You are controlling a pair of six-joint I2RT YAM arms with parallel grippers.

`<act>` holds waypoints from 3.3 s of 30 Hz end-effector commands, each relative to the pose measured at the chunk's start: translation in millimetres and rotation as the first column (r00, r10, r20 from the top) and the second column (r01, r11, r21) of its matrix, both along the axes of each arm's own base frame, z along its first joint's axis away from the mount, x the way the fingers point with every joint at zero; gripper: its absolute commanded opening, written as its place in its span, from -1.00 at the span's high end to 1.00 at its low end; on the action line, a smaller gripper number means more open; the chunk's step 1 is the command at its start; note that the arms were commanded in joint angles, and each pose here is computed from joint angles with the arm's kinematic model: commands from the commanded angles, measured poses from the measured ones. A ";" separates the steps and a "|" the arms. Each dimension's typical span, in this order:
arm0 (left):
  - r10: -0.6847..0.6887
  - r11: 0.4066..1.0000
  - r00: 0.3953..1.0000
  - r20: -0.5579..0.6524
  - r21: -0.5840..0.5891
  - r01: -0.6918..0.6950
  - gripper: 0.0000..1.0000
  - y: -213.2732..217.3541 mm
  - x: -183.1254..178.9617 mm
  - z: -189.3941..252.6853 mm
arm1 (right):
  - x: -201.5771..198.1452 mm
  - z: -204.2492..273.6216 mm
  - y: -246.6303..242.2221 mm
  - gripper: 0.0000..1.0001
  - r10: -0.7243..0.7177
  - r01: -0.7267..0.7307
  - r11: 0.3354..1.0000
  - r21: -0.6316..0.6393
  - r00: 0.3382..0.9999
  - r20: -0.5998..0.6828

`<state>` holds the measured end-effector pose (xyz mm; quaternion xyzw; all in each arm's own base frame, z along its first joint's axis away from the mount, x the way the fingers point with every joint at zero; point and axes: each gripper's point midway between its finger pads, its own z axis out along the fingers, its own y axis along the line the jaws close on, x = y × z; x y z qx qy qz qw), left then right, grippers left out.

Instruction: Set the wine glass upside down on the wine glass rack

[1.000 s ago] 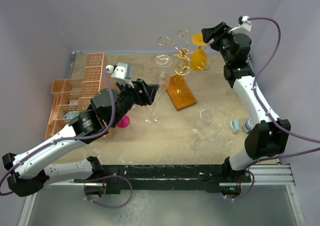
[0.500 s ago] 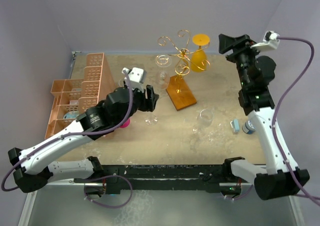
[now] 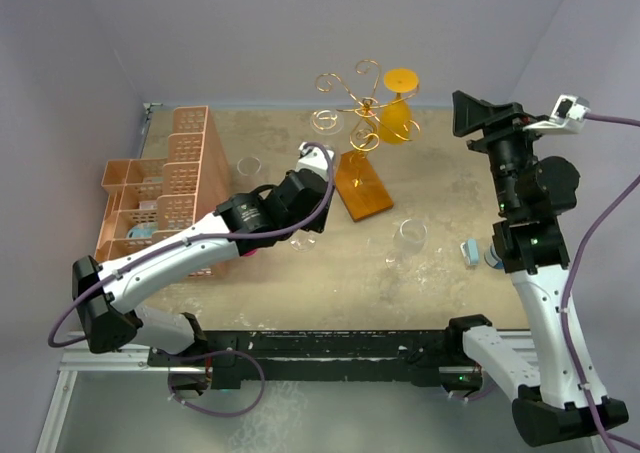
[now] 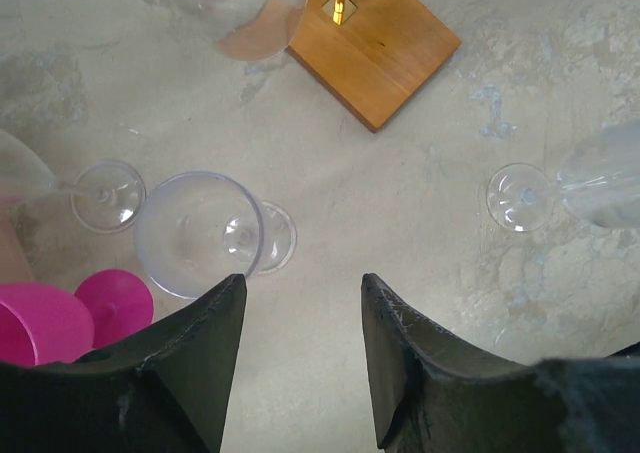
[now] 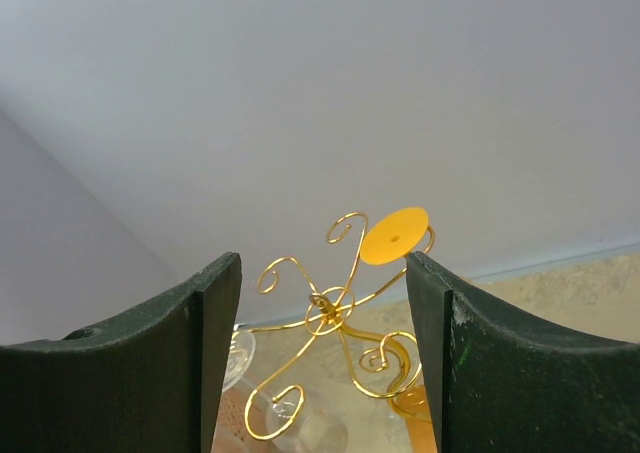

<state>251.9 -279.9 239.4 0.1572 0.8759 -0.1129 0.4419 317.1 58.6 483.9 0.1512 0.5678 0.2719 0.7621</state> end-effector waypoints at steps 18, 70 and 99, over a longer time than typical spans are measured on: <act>0.100 0.994 0.995 -0.014 0.055 -0.099 0.43 6.9 42.8 -15.6 | -20.3 -4.8 8.5 -0.24 0.060 -0.058 0.997 -0.046 0.998 0.031; -0.032 0.347 0.868 0.496 -0.809 0.475 1.00 7.9 -68.9 359.2 | -198.7 122.8 37.3 -0.57 0.360 -0.403 0.913 -0.054 0.738 0.571; 0.114 -0.233 0.888 0.445 -0.857 0.459 1.00 -4.2 -45.8 412.0 | -138.4 143.5 56.8 -0.36 0.514 -0.697 0.655 0.293 0.694 0.503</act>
